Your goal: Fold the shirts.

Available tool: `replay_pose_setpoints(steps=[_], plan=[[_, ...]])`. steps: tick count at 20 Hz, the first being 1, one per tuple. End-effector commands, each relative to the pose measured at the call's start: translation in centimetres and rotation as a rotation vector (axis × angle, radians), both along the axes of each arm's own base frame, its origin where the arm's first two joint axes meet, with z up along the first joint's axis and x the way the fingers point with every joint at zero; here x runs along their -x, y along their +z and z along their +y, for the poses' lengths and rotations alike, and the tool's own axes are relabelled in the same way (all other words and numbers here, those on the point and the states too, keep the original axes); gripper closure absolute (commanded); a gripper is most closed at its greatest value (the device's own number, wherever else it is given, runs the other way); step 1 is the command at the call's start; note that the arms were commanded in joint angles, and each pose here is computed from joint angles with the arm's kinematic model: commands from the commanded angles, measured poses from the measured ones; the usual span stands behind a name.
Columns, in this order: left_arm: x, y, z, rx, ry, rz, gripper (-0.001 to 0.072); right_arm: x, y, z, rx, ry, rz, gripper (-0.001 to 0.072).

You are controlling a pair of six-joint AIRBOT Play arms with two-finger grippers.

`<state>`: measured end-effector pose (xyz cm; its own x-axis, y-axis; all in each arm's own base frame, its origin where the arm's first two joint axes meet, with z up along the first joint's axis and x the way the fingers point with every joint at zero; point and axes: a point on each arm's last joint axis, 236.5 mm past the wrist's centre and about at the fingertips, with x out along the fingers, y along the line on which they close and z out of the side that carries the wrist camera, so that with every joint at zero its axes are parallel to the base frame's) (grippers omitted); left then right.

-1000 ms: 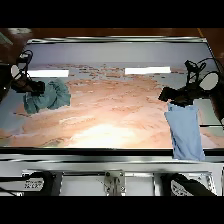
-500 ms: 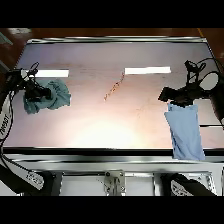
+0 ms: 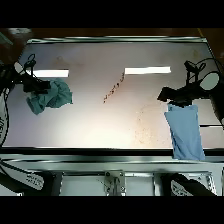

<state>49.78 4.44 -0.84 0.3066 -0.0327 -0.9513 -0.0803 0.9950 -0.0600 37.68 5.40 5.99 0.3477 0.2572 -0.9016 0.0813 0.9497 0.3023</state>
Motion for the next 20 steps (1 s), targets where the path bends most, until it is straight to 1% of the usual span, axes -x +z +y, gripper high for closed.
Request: replay_pose_setpoints(steps=[1, 3, 4, 8, 10, 12, 15, 16, 17, 18, 20], plan=[[0.8, 10.7, -5.6, -0.012, -0.147, -0.215, 0.067, 0.8, 0.4, 0.7, -0.027, 0.015, 0.018, 0.0037], [3.0, 16.7, -10.1, -0.004, -0.241, -0.331, 0.0669, 1.3, 1.6, 0.1, 0.004, 0.017, -0.01, 0.0038], [4.6, 18.9, -12.8, 0.021, -0.295, -0.367, 0.067, 1.5, 2.4, -0.2, 0.021, 0.016, -0.034, 0.0038], [11.2, 22.6, -24.9, 0.22, -0.524, -0.39, 0.0669, 3.4, 6.0, -1.5, 0.086, 0.014, -0.125, 0.0037], [13.5, 22.2, -30.4, 0.287, -0.617, -0.372, 0.0669, 4.7, 7.1, -2.0, 0.113, 0.016, -0.136, 0.0038], [15.2, 20.4, -35.3, 0.326, -0.687, -0.346, 0.0669, 5.8, 7.4, -2.4, 0.132, 0.019, -0.122, 0.0038], [17.0, 14.7, -40.9, 0.334, -0.758, -0.243, 0.0669, 6.9, 6.8, -2.8, 0.151, 0.025, -0.072, 0.0038], [17.2, 12.3, -42.4, 0.326, -0.773, -0.205, 0.0634, 6.8, 6.8, -3.0, 0.161, 0.023, -0.073, 0.0038], [17.2, 10.2, -43.5, 0.321, -0.775, -0.175, 0.0342, 6.8, 6.8, -3.4, 0.176, 0.019, -0.073, 0.0038], [16.8, 8.4, -44.1, 0.324, -0.738, -0.137, -0.0005, 6.8, 6.7, -4.0, 0.202, 0.012, -0.072, 0.0038], [15.9, 6.7, -43.0, 0.308, -0.693, -0.09, -0.0001, 6.8, 6.6, -5.6, 0.264, -0.005, -0.067, 0.0037]])
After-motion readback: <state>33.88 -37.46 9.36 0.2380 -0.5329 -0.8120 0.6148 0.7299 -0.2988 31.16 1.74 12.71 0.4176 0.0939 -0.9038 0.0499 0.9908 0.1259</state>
